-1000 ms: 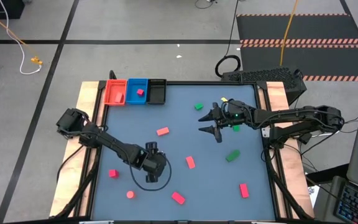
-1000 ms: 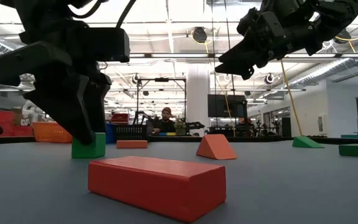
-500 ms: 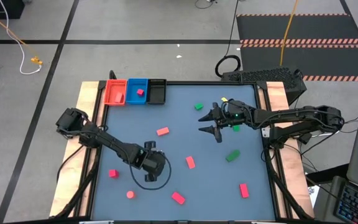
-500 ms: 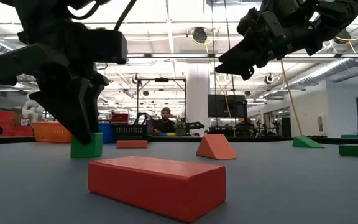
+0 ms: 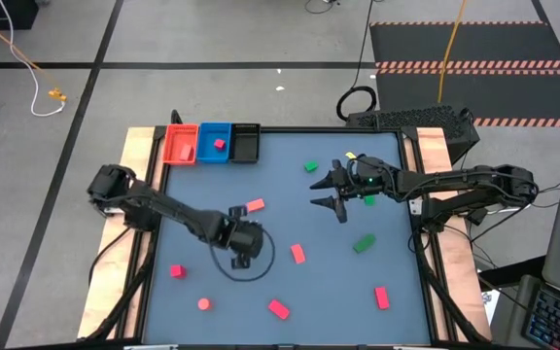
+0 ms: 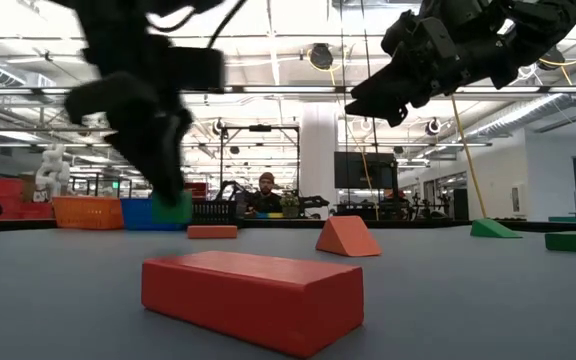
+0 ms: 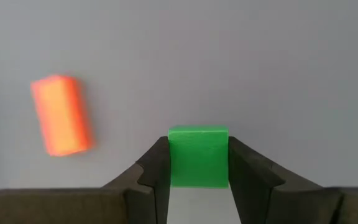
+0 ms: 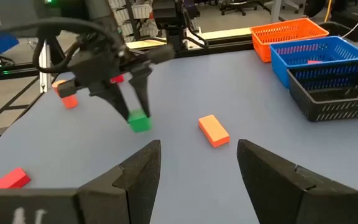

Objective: Sort & place blocks by color
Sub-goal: Put the green block into the black bin

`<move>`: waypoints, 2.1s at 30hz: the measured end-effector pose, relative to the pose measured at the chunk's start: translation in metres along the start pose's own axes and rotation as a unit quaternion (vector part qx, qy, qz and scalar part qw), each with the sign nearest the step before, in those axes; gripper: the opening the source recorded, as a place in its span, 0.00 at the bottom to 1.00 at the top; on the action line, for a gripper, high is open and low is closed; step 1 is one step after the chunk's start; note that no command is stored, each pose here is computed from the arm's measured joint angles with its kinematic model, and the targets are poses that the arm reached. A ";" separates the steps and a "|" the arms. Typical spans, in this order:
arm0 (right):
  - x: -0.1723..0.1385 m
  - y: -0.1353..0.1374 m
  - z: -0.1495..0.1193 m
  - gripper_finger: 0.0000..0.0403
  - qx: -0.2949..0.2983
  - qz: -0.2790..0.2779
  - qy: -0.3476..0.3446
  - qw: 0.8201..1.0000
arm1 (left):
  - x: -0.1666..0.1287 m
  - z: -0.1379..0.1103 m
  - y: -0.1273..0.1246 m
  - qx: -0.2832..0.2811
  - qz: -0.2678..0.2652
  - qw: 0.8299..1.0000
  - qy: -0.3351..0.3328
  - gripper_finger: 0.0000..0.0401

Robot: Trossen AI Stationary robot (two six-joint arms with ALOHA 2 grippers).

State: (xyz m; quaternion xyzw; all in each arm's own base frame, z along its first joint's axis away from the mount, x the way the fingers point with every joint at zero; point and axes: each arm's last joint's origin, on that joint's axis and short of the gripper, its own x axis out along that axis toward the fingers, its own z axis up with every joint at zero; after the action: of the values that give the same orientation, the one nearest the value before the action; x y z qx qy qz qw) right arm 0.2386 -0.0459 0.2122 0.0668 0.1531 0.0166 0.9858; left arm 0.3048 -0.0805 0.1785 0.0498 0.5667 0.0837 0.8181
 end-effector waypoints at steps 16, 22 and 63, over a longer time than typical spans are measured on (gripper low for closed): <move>-0.012 0.004 0.014 0.52 -0.012 0.003 -0.045 0.999 | -0.033 0.056 0.190 -0.046 0.122 0.991 -0.041 0.31; -0.020 0.006 0.017 0.52 -0.023 0.003 -0.045 0.999 | -0.020 0.033 0.257 -0.133 0.120 0.982 -0.053 0.31; -0.022 -0.003 -0.003 0.52 -0.026 -0.147 0.057 0.987 | -0.083 0.030 0.207 -0.257 -0.022 0.919 -0.299 0.65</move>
State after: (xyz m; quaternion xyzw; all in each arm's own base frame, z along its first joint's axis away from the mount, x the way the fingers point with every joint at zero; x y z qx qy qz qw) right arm 0.2166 -0.0496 0.2155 0.0166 0.2170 -0.1206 0.9685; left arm 0.2878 0.1067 0.3019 -0.1524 0.2559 0.1897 0.9356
